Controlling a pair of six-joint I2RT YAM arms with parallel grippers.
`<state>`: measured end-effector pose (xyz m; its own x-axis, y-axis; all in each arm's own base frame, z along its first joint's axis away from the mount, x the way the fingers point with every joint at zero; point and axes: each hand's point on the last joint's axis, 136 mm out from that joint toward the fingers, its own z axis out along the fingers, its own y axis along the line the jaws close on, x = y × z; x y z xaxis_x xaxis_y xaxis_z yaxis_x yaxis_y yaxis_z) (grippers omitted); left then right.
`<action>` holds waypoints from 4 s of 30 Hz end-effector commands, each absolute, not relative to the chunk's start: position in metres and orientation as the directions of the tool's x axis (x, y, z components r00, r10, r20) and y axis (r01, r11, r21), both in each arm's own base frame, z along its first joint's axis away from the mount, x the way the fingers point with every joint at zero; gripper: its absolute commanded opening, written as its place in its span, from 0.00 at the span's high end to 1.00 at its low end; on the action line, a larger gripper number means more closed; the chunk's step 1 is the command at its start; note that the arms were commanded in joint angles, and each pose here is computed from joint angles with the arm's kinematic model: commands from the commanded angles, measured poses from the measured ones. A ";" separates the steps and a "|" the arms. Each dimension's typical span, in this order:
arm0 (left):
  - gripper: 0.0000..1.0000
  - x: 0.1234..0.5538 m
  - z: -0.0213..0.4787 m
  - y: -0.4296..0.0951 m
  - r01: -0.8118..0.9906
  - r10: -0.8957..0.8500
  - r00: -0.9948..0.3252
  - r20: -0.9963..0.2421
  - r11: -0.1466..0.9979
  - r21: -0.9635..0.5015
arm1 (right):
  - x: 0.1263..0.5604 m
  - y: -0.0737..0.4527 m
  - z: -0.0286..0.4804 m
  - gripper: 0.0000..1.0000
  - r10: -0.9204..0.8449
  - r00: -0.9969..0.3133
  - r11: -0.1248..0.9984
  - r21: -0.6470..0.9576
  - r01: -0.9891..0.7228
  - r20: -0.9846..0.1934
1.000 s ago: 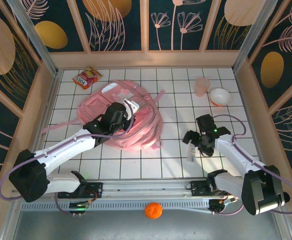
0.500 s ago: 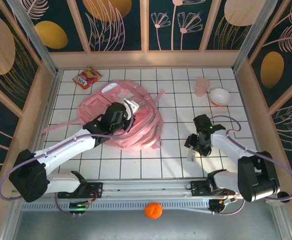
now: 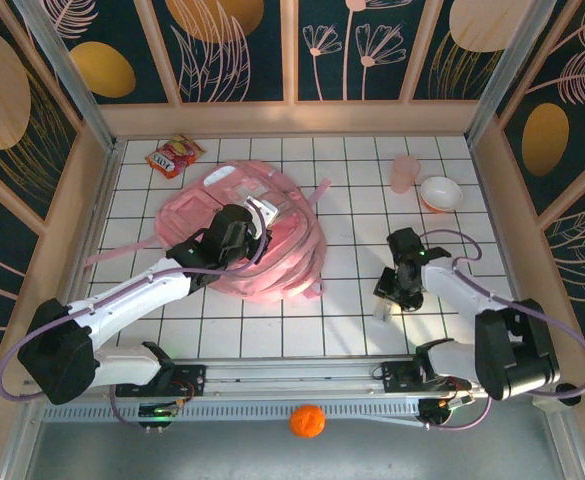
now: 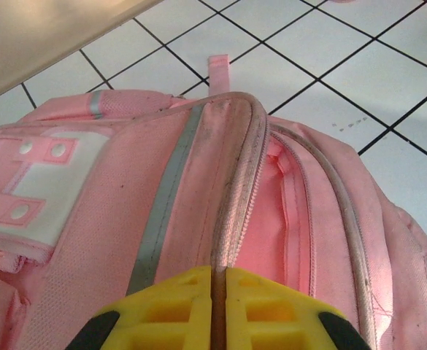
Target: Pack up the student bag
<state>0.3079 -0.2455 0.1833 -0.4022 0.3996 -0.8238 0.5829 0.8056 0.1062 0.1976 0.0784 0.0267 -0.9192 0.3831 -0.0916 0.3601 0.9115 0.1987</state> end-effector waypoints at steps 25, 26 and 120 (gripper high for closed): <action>0.89 0.323 0.276 -0.259 0.551 0.168 -0.263 -0.950 0.834 -0.005 | 0.281 0.286 0.248 0.59 0.511 -0.815 0.306 0.944 -0.126 -0.275; 0.89 0.323 0.278 -0.259 0.550 0.166 -0.259 -0.952 0.835 -0.004 | 0.282 0.291 0.246 0.59 0.512 -0.820 0.288 0.951 -0.115 -0.254; 0.90 0.318 0.304 -0.264 0.585 0.118 -0.191 -0.975 0.811 -0.017 | 0.285 0.363 0.143 0.49 0.523 -0.851 0.336 0.930 0.152 -0.050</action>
<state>0.3150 -0.2522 0.2339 -0.3596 0.2529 -0.8982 0.5549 0.8318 0.0120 0.2856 0.3587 0.1495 -0.8509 0.5247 -0.0265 0.1489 0.2892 0.9456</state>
